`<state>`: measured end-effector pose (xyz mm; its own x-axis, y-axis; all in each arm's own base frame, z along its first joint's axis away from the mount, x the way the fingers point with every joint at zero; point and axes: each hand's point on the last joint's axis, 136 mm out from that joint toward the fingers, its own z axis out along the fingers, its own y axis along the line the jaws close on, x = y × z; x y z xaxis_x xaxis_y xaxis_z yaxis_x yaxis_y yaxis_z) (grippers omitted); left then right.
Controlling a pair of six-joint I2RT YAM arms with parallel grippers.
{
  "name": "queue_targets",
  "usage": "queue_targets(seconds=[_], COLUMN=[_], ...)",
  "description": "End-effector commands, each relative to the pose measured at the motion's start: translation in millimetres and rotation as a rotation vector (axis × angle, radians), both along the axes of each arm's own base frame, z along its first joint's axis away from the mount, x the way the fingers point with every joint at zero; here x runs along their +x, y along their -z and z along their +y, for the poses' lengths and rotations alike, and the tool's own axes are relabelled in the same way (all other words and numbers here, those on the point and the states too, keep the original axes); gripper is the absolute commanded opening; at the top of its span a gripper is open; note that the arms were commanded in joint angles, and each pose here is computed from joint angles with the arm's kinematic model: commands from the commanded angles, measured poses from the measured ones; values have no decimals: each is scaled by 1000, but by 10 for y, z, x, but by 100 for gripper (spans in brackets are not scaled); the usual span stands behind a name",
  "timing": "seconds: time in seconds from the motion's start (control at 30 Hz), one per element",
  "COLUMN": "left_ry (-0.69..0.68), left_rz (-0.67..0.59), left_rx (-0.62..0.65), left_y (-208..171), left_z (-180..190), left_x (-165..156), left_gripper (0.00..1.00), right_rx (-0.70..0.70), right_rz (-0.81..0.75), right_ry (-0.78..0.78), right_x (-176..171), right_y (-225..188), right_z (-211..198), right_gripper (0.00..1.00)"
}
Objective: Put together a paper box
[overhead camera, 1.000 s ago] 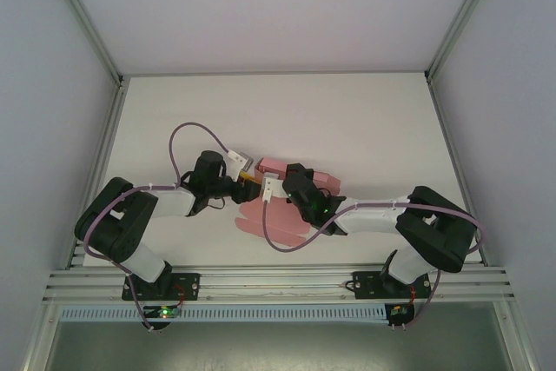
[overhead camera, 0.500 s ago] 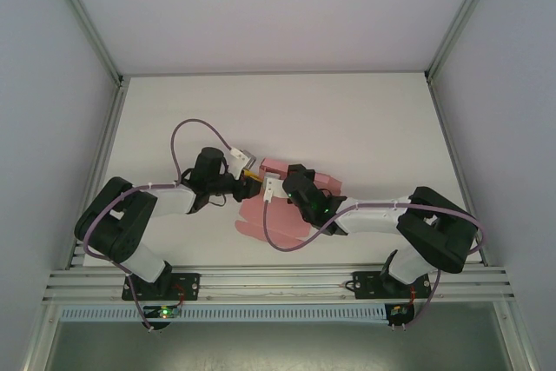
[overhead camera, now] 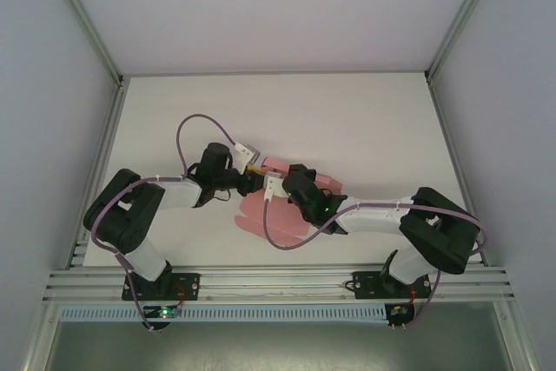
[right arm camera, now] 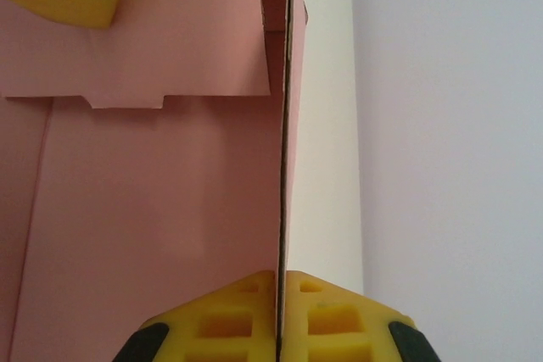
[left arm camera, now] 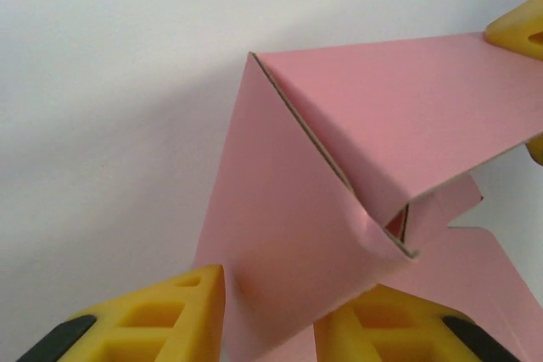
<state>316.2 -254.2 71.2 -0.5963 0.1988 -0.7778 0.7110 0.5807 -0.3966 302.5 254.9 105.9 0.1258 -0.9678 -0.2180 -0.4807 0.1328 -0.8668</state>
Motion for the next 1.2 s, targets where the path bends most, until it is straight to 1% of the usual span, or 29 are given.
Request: queue_targets(seconds=[0.0,0.1,0.17,0.27,0.3,0.33,0.4,0.43,0.47,0.6,0.7,0.83,0.9,1.03,1.17], left_ry=[-55,-115,-203,-346,-390,-426,-453,-475,-489,-575,-657,-752,-830,-926,-984], left_rz=[-120,-140,-152,-173,-178,-181,-179,-185,-199,-228,-222,-210,-209,-199,-213], left_rx=[-6,40,93,191,222,243,273,284,290,318,381,446,492,570,640], left_y=[-205,-162,-106,-6,30,65,153,182,200,237,312,405,445,492,485], left_z=[-51,-19,20,110,151,174,185,196,198,286,440,645,804,1003,1107], left_x=[255,340,450,595,631,663,686,702,707,746,783,770,765,738,702], left_gripper=[29,27,23,24,20,20,14,5,0,0,0,0,0,0,0], right_rx=[-84,-96,-92,-94,-97,-97,-98,-92,-94,-78,-58,-17,12,61,67], right_rz=[131,139,149,160,165,170,188,192,203,243,280,284,309,335,351], right_ry=[-87,-80,-78,-69,-65,-60,-57,-53,-51,-27,10,62,86,112,137], right_x=[-223,-224,-231,-232,-234,-238,-259,-260,-274,-276,-261,-219,-211,-186,-165], right_y=[311,336,342,357,360,366,394,393,419,448,438,380,355,296,306], right_z=[30,13,17,7,-1,-7,-19,-19,-33,-90,-161,-261,-319,-367,-409], right_gripper=[0,0,0,0,0,0,0,0,0,0,0,0,0,0,0])
